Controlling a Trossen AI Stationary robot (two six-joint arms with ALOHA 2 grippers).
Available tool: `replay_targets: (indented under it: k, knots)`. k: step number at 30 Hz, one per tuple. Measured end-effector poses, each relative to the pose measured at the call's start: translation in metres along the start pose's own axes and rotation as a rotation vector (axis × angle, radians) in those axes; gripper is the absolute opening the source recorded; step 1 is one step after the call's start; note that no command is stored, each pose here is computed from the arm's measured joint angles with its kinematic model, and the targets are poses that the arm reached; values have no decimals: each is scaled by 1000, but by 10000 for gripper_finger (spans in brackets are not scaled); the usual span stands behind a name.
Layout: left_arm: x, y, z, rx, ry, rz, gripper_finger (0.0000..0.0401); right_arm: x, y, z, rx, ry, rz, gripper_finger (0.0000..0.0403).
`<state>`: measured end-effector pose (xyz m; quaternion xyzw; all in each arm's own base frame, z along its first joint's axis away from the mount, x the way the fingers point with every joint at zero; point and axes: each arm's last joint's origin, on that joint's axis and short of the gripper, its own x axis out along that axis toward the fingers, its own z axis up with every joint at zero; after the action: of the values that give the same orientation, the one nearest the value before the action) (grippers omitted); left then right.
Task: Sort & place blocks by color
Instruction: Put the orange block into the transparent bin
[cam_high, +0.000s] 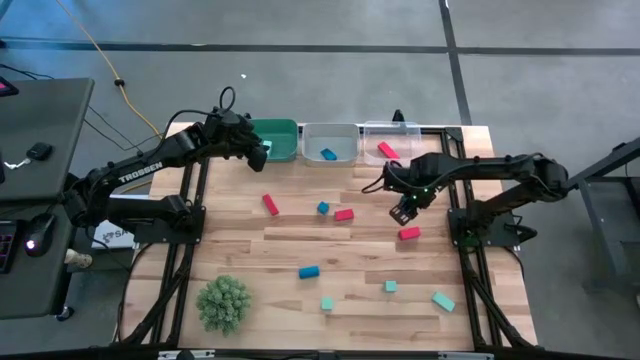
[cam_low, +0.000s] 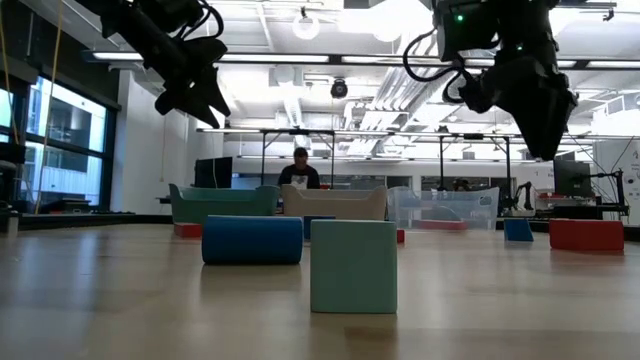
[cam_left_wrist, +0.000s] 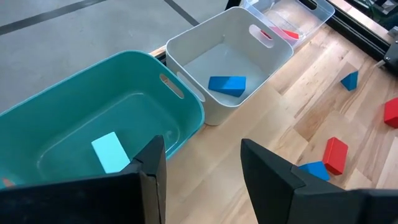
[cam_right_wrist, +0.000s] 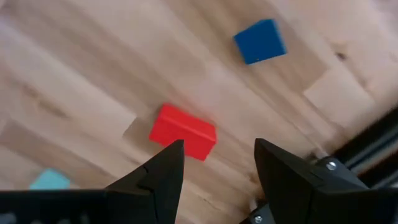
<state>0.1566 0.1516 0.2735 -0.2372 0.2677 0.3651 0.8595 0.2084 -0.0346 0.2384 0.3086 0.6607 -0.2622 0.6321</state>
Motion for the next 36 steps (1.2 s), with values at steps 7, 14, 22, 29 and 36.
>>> replay_targets:
  k: [7, 14, 22, 29, 36]
  knots:
    - [0, 0, 0, 0, 0, 0, 131, 2, 2, -2, -206, 55, 92, 192]
    - [0, 0, 0, -2, 0, 0, 131, 3, 4, -3, -422, 50, 92, 240]
    - [0, 0, 0, -45, 0, 0, 131, 5, 25, -18, -690, -1, 47, 250]
    - [0, 0, 0, -56, 0, 0, 131, 11, 41, -26, -761, -40, 3, 250]
    - [0, 0, 0, -56, 0, 0, 131, 31, 55, -25, -816, 39, -59, 250]
